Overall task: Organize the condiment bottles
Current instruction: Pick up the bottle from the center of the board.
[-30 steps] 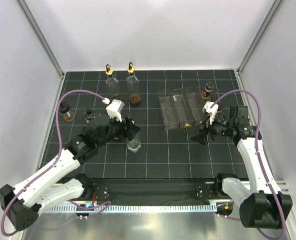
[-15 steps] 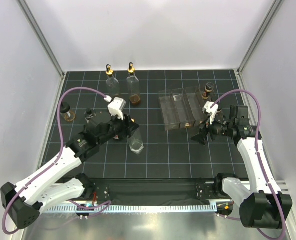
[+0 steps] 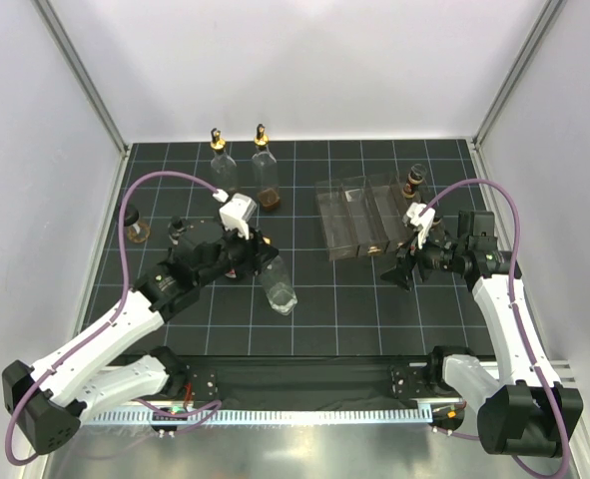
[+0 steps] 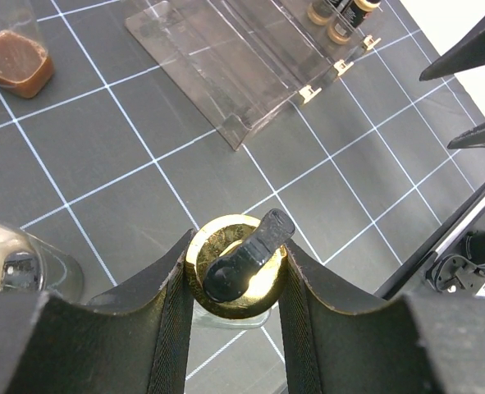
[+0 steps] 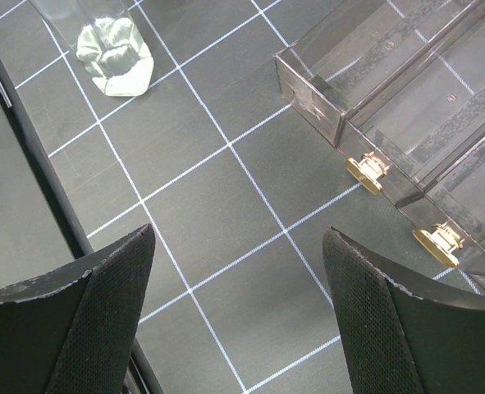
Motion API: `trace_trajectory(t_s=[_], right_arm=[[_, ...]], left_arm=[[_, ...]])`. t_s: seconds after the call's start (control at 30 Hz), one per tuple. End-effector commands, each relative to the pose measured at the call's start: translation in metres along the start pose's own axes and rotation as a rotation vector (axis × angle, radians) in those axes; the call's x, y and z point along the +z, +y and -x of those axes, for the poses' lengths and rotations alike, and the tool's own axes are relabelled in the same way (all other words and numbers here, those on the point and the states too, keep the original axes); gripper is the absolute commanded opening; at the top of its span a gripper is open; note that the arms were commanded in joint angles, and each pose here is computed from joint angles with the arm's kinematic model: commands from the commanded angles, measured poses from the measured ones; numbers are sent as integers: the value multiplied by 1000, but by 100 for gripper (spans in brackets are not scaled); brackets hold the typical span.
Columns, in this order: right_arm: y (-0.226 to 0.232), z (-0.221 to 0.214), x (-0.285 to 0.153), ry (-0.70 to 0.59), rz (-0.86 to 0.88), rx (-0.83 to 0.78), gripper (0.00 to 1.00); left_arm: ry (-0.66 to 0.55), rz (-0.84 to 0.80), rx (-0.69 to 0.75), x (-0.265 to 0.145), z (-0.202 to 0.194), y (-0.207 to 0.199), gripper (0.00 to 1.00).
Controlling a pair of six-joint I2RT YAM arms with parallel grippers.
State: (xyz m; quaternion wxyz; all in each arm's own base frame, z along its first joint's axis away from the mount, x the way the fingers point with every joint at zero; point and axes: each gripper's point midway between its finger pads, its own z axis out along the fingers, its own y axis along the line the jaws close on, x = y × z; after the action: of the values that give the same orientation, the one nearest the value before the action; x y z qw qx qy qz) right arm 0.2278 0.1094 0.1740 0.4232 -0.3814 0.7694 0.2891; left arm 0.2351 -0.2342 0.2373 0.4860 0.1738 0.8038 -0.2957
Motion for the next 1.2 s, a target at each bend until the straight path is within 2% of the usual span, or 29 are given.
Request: trace_trajectory(t_s=[0.0,0.83,1.03,1.17], right_arm=[[2,5,0,-12,16,-26,83],[13,7,9,-5,72,-46,83],[38,23,20,19,164,-160,83],[49,49,24,-17,191,-227,83]], left_arm=[[-86,-65,23,-5,33,-17,0],[-101,-157,47,-2,50,-40,0],[-100,-179,38,5,59,-52,0],[-110,-200,39,8,69,-68,0]])
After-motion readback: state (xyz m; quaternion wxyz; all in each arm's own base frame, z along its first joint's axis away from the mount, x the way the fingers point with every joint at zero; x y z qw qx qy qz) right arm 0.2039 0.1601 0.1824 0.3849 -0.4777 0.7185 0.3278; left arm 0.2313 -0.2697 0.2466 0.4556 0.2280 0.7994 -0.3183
